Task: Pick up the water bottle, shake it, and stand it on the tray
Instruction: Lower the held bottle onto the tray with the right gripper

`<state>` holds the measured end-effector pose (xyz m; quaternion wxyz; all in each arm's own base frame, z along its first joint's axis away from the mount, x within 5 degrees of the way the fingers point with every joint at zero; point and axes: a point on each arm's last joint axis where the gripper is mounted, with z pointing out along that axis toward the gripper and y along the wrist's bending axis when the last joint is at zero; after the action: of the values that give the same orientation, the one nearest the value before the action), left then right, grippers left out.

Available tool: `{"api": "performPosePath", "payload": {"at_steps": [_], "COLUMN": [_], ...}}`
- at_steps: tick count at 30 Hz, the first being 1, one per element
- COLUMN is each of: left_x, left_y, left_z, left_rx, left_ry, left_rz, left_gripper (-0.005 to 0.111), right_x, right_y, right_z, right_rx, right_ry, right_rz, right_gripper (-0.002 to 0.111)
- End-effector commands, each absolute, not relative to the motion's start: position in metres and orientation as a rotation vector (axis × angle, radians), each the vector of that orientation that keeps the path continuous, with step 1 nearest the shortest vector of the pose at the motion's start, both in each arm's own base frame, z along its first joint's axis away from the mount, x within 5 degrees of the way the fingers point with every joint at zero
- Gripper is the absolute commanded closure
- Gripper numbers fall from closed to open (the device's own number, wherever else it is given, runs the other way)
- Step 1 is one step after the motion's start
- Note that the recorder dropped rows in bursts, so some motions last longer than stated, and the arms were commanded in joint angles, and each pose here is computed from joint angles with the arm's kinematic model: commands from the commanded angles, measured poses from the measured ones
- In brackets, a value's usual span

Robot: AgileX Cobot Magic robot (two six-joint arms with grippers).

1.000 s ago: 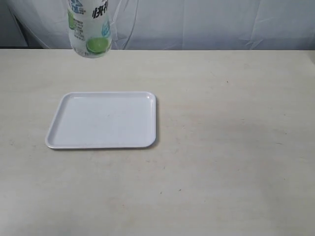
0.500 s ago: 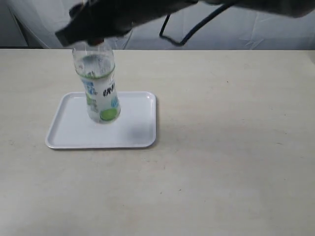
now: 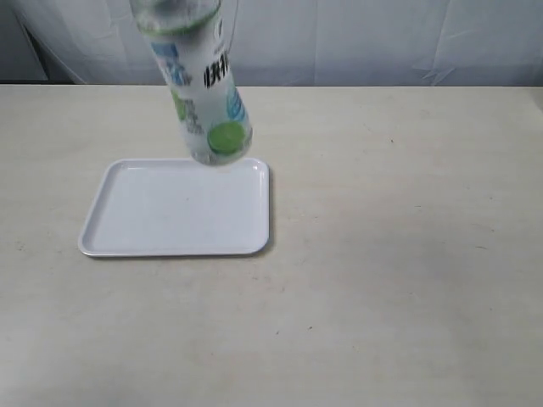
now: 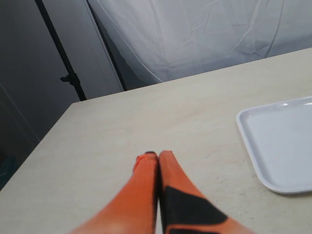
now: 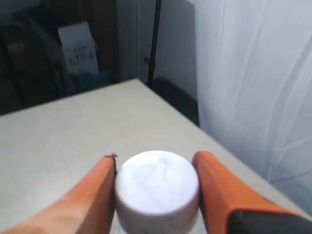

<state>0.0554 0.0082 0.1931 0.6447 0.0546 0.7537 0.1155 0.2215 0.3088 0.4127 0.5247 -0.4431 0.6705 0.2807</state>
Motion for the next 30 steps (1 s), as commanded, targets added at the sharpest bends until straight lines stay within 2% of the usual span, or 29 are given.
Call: {"api": "performPosePath", "payload": {"at_steps": [1, 5, 24, 30], "left_x": [0.055, 0.055, 0.055, 0.055], "left_y": [0.008, 0.008, 0.008, 0.008], "left_z": [0.192, 0.192, 0.192, 0.192], "left_rx": [0.121, 0.121, 0.121, 0.121], "left_ry": [1.716, 1.716, 1.716, 1.716], "left_rz": [0.263, 0.263, 0.263, 0.263], "left_gripper": [0.107, 0.107, 0.107, 0.107], "right_x": [0.243, 0.252, 0.265, 0.275], "right_y": [0.334, 0.346, 0.353, 0.371], "right_z": [0.366, 0.34, 0.336, 0.31], "right_rx": [-1.094, -1.115, -1.023, -0.934], "right_ry": [1.7, 1.762, 1.684, 1.679], "right_rz": [0.646, 0.643, 0.603, 0.612], "right_gripper": [0.109, 0.109, 0.109, 0.109]}}
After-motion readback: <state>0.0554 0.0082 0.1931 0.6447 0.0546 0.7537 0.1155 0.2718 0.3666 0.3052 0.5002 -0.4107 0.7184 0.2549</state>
